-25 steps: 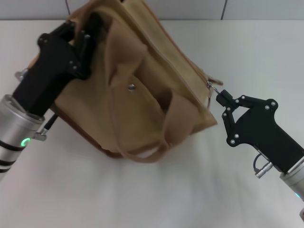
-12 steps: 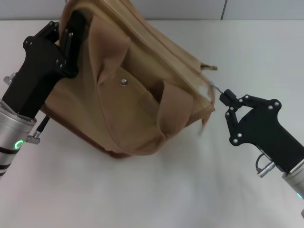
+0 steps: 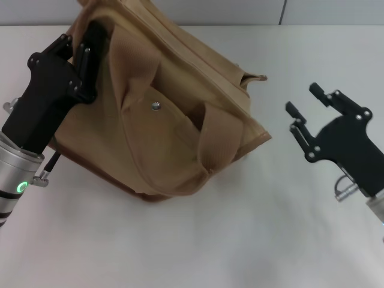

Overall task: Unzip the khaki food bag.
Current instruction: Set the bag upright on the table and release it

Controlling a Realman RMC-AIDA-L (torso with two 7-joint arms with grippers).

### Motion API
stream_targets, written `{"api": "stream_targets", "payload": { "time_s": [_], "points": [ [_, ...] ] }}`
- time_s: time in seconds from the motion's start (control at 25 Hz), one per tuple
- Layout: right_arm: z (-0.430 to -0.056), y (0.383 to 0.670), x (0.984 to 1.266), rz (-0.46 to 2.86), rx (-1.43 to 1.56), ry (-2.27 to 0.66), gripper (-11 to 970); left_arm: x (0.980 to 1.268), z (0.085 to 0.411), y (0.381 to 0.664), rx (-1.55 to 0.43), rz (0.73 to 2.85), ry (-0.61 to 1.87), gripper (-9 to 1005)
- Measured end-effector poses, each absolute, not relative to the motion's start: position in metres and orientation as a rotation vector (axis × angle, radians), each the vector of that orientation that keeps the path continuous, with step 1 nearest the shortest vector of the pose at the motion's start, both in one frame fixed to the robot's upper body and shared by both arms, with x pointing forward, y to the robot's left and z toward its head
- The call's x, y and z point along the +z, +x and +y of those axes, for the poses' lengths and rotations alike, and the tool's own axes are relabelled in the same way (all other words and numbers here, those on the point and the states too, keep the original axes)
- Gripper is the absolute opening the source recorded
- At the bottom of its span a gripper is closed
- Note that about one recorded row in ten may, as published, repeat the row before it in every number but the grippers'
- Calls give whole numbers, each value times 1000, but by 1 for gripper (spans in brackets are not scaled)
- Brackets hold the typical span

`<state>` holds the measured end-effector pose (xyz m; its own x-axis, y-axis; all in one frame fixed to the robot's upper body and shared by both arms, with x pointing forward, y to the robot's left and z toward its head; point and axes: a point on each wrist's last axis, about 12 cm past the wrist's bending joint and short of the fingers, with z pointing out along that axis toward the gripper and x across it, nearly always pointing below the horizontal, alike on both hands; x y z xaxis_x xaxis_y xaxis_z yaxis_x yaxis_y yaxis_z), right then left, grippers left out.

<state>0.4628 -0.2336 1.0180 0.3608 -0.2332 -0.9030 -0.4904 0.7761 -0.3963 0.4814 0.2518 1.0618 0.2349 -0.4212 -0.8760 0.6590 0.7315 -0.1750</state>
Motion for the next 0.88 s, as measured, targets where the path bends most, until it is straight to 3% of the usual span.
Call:
{"api": "stream_targets", "payload": {
  "time_s": [0.16,0.44,0.72,0.88],
  "points": [
    [-226,479,1020,1225,189,-744,422,1062,251,481,-753,1108,253,122],
    [-205,513,1026,1258,222,-832,534,1060,249,480,-770,1116,263,123],
    [-197,524,1031,1243,233,-867,512,1058,248,480,-770,1132,257,123],
    [-195,523,1030,1236,243,-889,357,1058,247,480,-770,1136,258,124]
  ]
}}
